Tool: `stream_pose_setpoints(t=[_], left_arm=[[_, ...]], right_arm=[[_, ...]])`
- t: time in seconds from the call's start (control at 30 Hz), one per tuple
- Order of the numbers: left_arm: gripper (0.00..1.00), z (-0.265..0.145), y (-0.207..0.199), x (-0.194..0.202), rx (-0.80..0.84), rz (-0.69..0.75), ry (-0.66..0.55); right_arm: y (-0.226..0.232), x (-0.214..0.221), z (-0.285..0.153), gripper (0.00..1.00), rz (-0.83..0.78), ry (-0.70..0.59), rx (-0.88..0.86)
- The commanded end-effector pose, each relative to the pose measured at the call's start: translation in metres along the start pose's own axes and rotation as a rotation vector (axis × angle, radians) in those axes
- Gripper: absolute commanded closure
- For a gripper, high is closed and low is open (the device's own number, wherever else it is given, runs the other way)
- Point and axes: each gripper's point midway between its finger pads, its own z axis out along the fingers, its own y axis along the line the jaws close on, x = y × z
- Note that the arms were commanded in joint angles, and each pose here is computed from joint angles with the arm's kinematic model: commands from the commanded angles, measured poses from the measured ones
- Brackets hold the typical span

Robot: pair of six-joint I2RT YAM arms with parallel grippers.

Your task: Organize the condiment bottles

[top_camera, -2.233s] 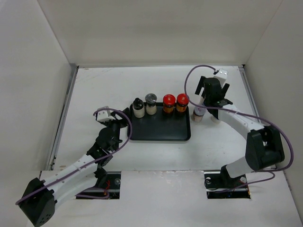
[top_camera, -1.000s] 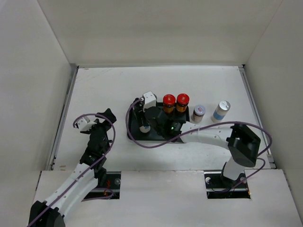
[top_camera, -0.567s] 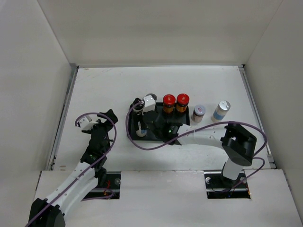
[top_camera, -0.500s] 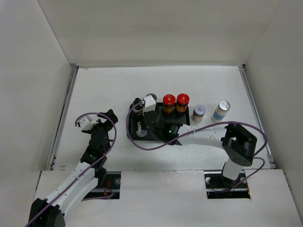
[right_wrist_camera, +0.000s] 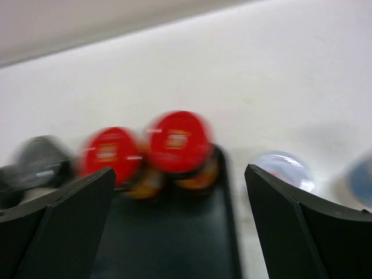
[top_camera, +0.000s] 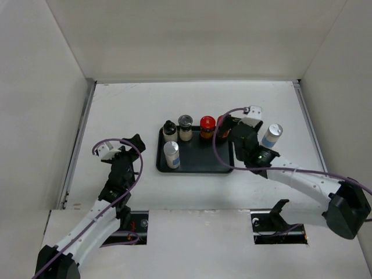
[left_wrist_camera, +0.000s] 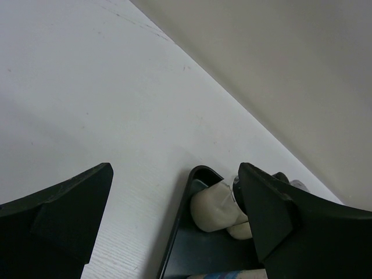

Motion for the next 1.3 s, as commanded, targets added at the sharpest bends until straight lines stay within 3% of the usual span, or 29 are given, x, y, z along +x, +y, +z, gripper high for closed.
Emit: stream_pose_setpoints(t=[0.0, 0.43, 0.5, 0.6, 0.67, 0.8, 0.97, 1.1, 1.27], left_arm=[[0.09, 0.000, -0.010, -0.001, 0.046, -0.034, -0.002], [0.09, 0.000, -0.015, 0.003, 0.079, -0.036, 0.013], [0.09, 0.000, -0.015, 0.004, 0.079, -0.033, 0.016], [0.09, 0.000, -0.015, 0.005, 0.083, -0.030, 0.021], [0.09, 0.000, -0.015, 0.005, 0.082, -0.031, 0.019], [0.09, -0.001, -0.018, 0.006, 0.089, -0.030, 0.025], [0.09, -0.001, -0.020, 0.007, 0.098, -0.033, 0.025], [0.09, 0.000, -0.019, 0.008, 0.091, -0.028, 0.025], [0.09, -0.001, -0.019, 0.006, 0.096, -0.032, 0.020]], right_arm=[[-0.062, 0.035, 0.004, 0.00, -0.022, 0.086, 0.183], [-0.099, 0.069, 0.064, 0.00, 0.021, 0.164, 0.262], [-0.103, 0.074, 0.071, 0.09, 0.031, 0.175, 0.270], [-0.108, 0.078, 0.072, 0.33, 0.032, 0.157, 0.287], [-0.112, 0.067, 0.064, 0.41, 0.035, 0.116, 0.299], [-0.102, 0.034, 0.034, 0.43, -0.016, 0.030, 0.279], [-0.046, 0.005, -0.007, 0.43, -0.036, -0.002, 0.119], [0.046, 0.023, -0.021, 0.41, -0.016, 0.057, -0.136], [0.123, 0.053, -0.023, 0.40, -0.043, 0.094, -0.286]])
